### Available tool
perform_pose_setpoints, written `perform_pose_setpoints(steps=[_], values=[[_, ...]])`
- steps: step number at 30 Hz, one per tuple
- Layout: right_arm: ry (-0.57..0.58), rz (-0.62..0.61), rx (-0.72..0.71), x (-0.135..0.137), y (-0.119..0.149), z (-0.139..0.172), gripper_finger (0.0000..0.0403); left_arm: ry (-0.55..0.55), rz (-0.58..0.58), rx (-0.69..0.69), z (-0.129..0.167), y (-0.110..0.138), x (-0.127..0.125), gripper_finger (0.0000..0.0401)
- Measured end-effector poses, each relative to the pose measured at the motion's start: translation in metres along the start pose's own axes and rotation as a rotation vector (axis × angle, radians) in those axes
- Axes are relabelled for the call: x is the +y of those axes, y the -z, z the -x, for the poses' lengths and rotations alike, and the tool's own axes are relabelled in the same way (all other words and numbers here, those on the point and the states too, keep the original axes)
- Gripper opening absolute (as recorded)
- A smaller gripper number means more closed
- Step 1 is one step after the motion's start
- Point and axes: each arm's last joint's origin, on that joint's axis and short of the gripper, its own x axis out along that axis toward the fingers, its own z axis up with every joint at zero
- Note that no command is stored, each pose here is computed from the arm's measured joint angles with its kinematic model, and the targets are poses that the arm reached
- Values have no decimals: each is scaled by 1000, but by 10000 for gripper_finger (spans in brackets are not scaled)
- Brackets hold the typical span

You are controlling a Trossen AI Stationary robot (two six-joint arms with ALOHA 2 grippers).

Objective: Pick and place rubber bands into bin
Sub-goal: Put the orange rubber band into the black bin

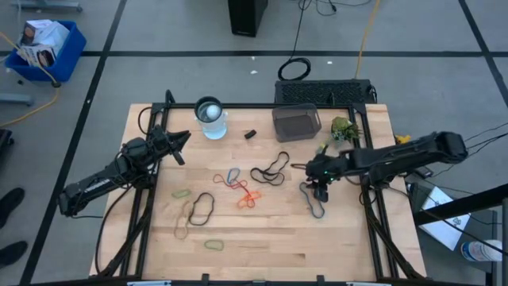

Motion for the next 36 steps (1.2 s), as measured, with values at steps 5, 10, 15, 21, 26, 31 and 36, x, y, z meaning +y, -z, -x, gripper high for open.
perform_pose_setpoints(steps=[5, 10, 15, 21, 26, 31, 36], values=[[25, 9, 90, -1, 7, -5, 85, 0, 0, 0, 0, 0, 0, 70], [38, 50, 99, -2, 8, -5, 70, 0, 0, 0, 0, 0, 0, 70], [76, 110, 93, -3, 10, -7, 72, 0, 0, 0, 0, 0, 0, 70], [84, 121, 135, -7, 21, -12, 75, 0, 0, 0, 0, 0, 0, 70], [72, 149, 99, -7, 21, -15, 75, 0, 0, 0, 0, 0, 0, 70], [66, 170, 76, -7, 21, -17, 75, 0, 0, 0, 0, 0, 0, 70], [68, 168, 96, -9, 27, -20, 75, 0, 0, 0, 0, 0, 0, 70]])
